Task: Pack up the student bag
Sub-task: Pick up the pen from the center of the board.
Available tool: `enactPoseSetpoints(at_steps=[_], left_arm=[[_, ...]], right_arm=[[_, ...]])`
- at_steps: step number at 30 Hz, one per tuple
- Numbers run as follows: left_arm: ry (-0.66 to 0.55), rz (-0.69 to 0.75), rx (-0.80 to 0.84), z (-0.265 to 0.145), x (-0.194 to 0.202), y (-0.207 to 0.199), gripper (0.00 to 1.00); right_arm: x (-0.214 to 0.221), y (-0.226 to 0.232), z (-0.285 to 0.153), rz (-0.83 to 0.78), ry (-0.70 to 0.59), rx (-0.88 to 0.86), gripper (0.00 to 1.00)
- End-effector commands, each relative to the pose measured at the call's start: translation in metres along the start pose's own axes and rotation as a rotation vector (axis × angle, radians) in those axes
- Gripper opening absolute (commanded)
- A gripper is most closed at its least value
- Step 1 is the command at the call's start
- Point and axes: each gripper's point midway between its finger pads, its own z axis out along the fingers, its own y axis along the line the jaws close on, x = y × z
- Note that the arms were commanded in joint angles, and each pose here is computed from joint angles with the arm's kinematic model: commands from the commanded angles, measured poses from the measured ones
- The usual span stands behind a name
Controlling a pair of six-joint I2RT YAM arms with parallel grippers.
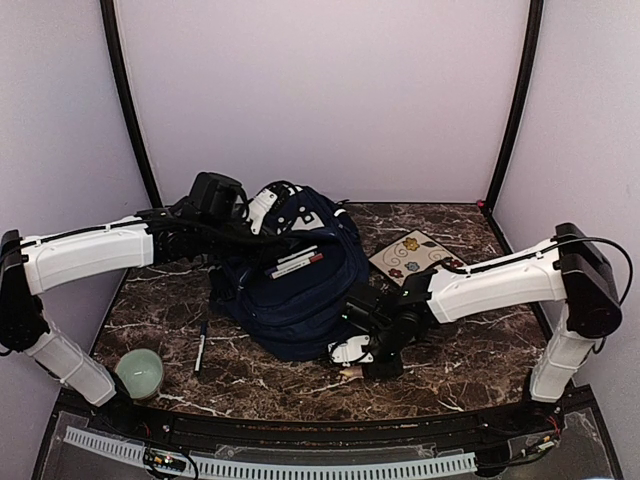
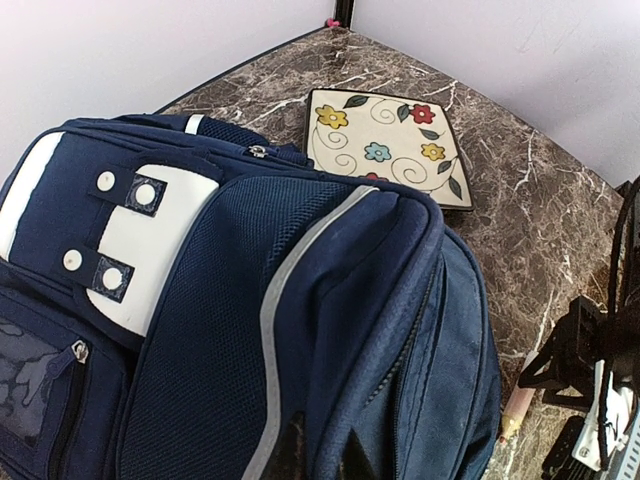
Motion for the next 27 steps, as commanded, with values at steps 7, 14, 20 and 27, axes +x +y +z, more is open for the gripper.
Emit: enactPoseSetpoints(at_steps=[7,14,20,27], left_arm=[[-0.103,0.009,0.009,-0.029,-0.025,-0.007,0.02],[-0.107,0.010,0.013,-0.028,-0.026,-0.007,0.02],[-0.108,0.015,0.015,-0.028,-0.027,-0.007,0.02],[-0.115,0.018,0.022,-0.027,-0.031,-0.009,0.02]], right_arm=[[-0.002,0.004,0.018,0.007,0.049,-0.049,0.36],[0.004,0.001,0.020,0.020,0.083,-0.035,0.22],[-0.028,-0.027,-0.029,-0.010,-0.019,0.081,0.17],[-0.071,-0.086,-0.094,-0.101,-0.117,0.354,0.12]])
